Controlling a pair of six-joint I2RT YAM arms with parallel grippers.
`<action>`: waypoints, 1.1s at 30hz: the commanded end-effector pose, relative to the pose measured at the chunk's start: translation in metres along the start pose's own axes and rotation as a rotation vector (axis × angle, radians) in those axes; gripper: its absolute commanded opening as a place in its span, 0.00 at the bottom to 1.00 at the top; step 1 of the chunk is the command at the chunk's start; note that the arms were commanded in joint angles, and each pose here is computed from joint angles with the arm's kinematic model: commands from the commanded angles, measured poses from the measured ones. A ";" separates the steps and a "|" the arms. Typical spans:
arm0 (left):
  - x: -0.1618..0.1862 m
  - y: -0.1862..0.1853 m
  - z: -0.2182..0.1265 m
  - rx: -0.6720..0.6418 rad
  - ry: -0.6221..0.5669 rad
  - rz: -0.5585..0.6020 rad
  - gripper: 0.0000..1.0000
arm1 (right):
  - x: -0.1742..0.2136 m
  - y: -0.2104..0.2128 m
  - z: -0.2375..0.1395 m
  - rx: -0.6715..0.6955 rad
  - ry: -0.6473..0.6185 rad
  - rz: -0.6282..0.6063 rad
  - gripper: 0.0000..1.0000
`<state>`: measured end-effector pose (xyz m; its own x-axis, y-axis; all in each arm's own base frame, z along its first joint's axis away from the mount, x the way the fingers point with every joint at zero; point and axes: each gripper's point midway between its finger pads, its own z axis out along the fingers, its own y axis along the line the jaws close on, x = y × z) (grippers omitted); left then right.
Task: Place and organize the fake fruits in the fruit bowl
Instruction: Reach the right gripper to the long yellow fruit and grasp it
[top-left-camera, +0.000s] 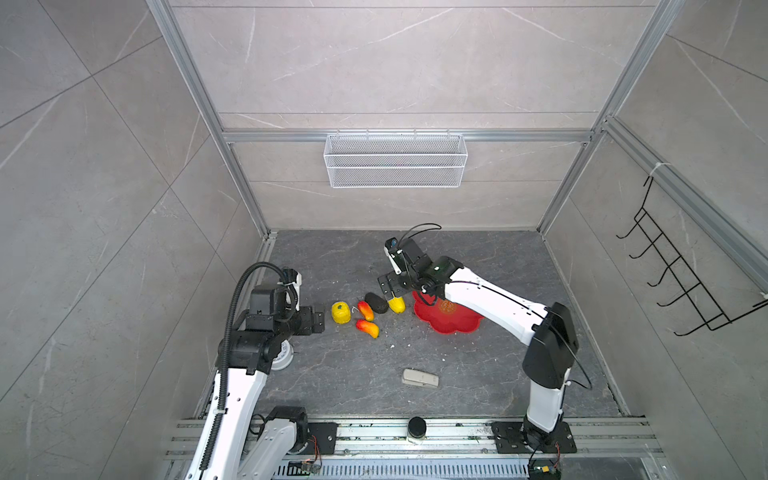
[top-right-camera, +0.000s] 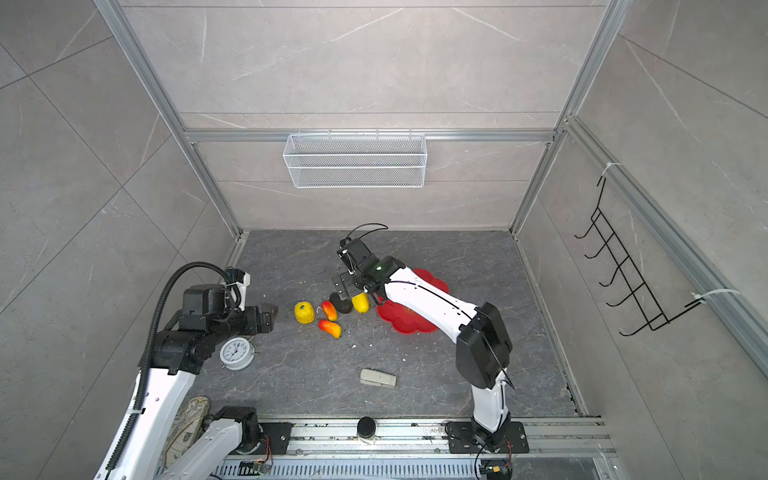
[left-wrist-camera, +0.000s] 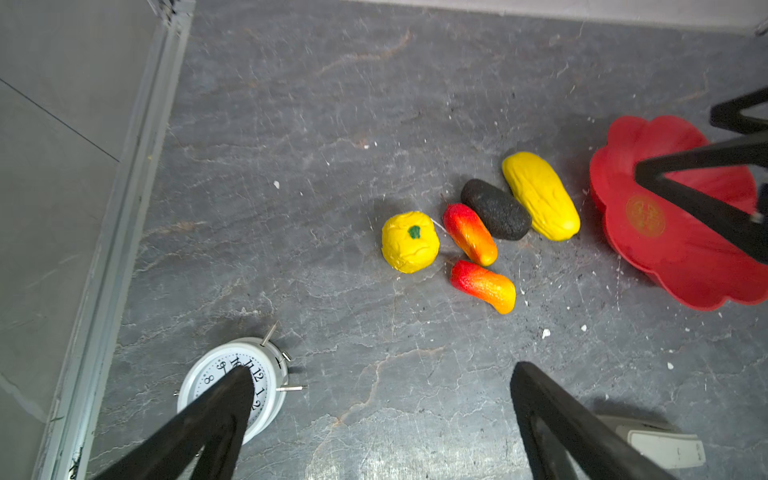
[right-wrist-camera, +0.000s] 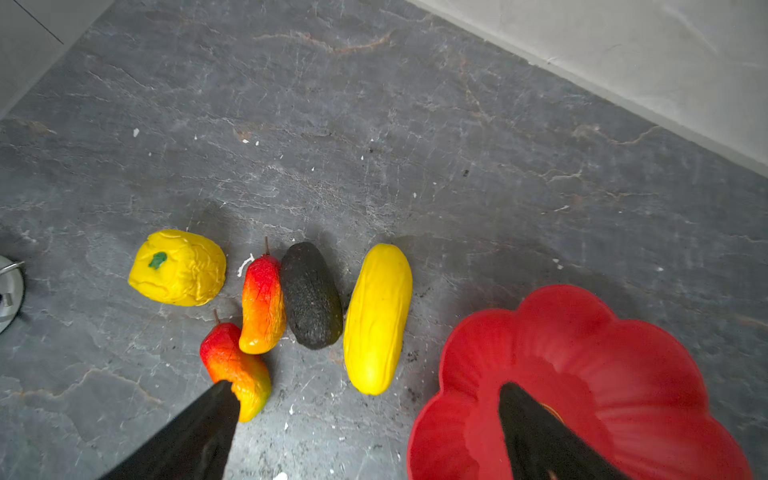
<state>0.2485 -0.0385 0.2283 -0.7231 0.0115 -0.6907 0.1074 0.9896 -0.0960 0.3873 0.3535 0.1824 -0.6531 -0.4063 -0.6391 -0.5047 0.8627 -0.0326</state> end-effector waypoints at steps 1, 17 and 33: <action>-0.007 -0.008 0.003 0.048 -0.008 0.042 1.00 | -0.002 -0.006 0.016 0.056 0.041 -0.021 0.98; -0.012 -0.013 0.012 0.081 -0.018 0.101 1.00 | 0.027 -0.016 0.105 -0.029 0.182 0.077 0.83; -0.006 -0.008 0.019 0.057 0.009 0.094 1.00 | 0.058 -0.006 0.132 -0.073 0.235 0.122 0.69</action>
<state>0.2586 -0.0505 0.2124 -0.7406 0.0901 -0.6658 0.2018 0.9750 -0.0925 0.4288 0.3643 0.0556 -0.8061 -0.3811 -0.4527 -0.4657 0.8806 0.0879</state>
